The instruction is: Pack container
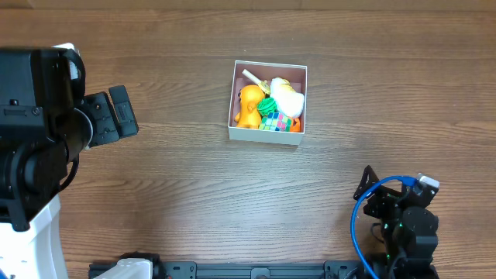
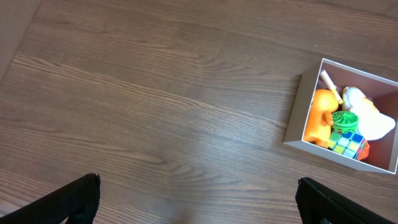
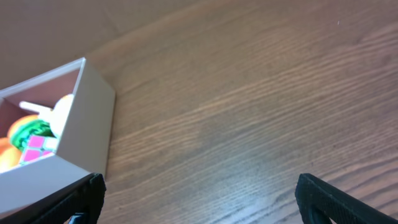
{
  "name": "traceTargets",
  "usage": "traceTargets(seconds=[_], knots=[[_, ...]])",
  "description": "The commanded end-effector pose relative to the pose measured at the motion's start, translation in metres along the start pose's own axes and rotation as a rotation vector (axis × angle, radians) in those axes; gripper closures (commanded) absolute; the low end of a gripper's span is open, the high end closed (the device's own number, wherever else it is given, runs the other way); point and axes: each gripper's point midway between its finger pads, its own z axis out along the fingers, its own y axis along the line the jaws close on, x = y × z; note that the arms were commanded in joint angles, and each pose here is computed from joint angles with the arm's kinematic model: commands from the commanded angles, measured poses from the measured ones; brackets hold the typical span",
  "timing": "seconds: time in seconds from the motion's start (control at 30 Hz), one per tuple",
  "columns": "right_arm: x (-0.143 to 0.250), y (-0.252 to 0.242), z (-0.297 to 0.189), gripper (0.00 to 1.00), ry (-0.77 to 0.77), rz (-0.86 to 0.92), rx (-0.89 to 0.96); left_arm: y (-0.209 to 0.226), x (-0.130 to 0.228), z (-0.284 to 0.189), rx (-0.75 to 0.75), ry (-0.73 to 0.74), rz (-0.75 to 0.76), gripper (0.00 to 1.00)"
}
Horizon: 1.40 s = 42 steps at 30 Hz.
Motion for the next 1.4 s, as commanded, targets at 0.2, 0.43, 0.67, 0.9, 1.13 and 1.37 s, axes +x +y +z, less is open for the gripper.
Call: traceTargets(seconds=[0.2,0.43,0.67,0.9,1.13,1.37], knots=[[0.021,-0.01,0.012,0.0,0.028,-0.009,0.027,0.003,-0.001,0.002,-0.015,0.001,-0.002,0.0],[0.028,-0.013,0.012,0.0,0.056,-0.012,0.038,0.003,-0.001,0.002,-0.015,0.001,-0.002,0.0],[0.05,-0.021,0.015,0.0,0.127,-0.022,0.066,0.003,-0.001,0.002,-0.015,0.001,-0.002,0.0],[0.049,-0.021,0.016,0.0,0.121,-0.021,0.064,0.003,-0.001,0.002,-0.015,0.001,-0.002,0.0],[0.049,-0.021,0.016,0.0,0.12,-0.021,0.064,0.003,-0.001,0.002,-0.015,0.001,-0.002,0.0],[0.049,-0.021,0.016,0.0,0.12,-0.021,0.064,0.003,-0.001,0.002,-0.015,0.001,-0.002,0.0]])
